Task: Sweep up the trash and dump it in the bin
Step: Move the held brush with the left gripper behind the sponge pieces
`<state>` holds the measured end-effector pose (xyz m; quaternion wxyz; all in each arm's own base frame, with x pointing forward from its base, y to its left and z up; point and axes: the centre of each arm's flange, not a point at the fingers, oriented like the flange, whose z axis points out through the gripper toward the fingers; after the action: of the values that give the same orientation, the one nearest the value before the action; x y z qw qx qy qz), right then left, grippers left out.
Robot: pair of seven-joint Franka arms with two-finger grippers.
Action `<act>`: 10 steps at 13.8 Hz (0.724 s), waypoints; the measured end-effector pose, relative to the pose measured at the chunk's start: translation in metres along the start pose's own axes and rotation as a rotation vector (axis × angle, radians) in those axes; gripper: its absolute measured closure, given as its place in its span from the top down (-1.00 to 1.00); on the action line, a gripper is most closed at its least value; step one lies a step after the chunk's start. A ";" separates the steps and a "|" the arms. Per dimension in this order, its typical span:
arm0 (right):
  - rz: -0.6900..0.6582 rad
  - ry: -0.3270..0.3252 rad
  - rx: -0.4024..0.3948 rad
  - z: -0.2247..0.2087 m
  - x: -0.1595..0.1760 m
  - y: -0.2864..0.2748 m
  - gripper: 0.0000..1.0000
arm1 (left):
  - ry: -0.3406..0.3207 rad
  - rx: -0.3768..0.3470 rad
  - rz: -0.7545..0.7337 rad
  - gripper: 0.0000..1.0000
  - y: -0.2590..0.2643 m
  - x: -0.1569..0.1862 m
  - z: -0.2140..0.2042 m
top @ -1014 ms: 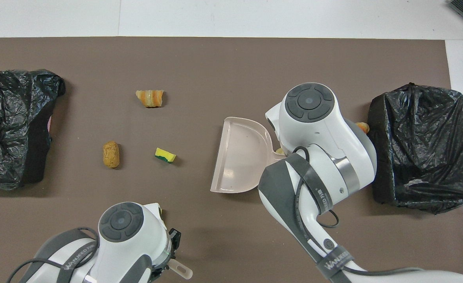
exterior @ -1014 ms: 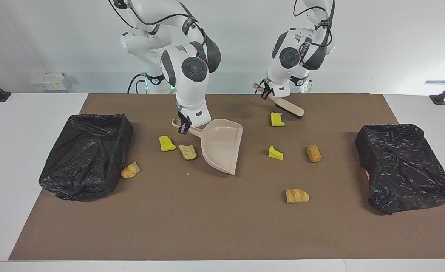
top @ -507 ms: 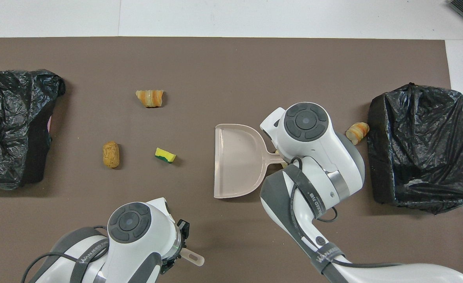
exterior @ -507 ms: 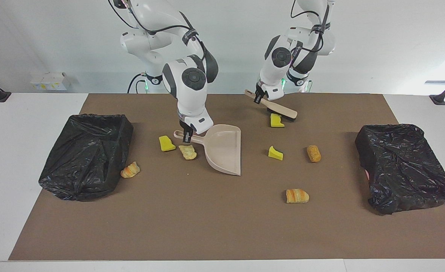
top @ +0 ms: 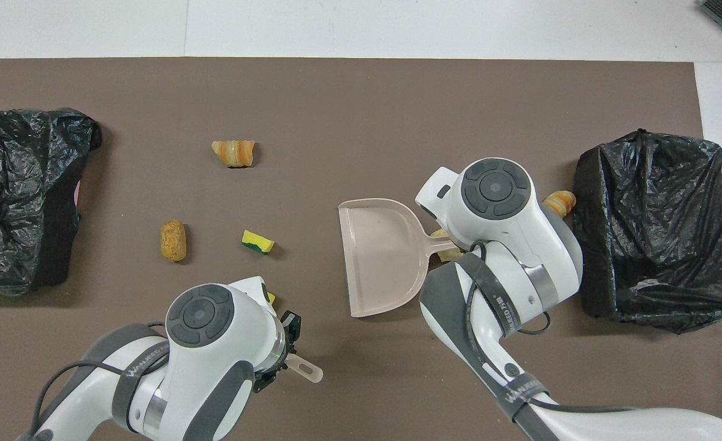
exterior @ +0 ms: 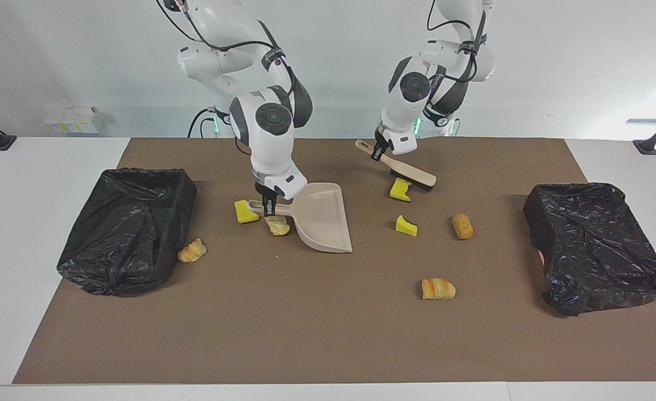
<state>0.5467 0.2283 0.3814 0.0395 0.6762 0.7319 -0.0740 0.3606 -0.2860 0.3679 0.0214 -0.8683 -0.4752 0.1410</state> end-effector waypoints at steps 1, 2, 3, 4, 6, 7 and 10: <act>0.001 0.003 -0.006 0.003 0.002 -0.001 -0.37 | 0.002 -0.007 0.014 -0.48 0.007 0.010 -0.005; 0.004 0.005 -0.009 0.006 0.004 -0.002 -0.37 | 0.002 -0.017 0.022 -0.48 0.014 0.017 -0.010; 0.001 0.007 -0.014 0.008 0.006 -0.003 -0.37 | 0.008 -0.026 0.033 -0.48 0.020 0.020 -0.016; 0.001 0.008 -0.016 0.009 0.009 -0.004 -0.37 | 0.024 -0.032 0.049 -0.48 0.027 0.020 -0.020; 0.010 0.009 -0.018 0.010 0.013 -0.006 -0.37 | 0.066 -0.034 0.095 -0.48 0.036 0.014 -0.032; 0.011 0.009 -0.018 0.010 0.013 -0.006 -0.37 | 0.080 -0.032 0.125 -0.48 0.039 0.012 -0.039; 0.012 0.009 -0.019 0.010 0.013 -0.006 -0.37 | 0.105 -0.013 0.276 -0.48 0.040 0.021 -0.056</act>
<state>0.5389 0.2394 0.3699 0.0428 0.6807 0.7285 -0.0638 0.4189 -0.2853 0.4100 0.0211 -0.9317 -0.3503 0.0940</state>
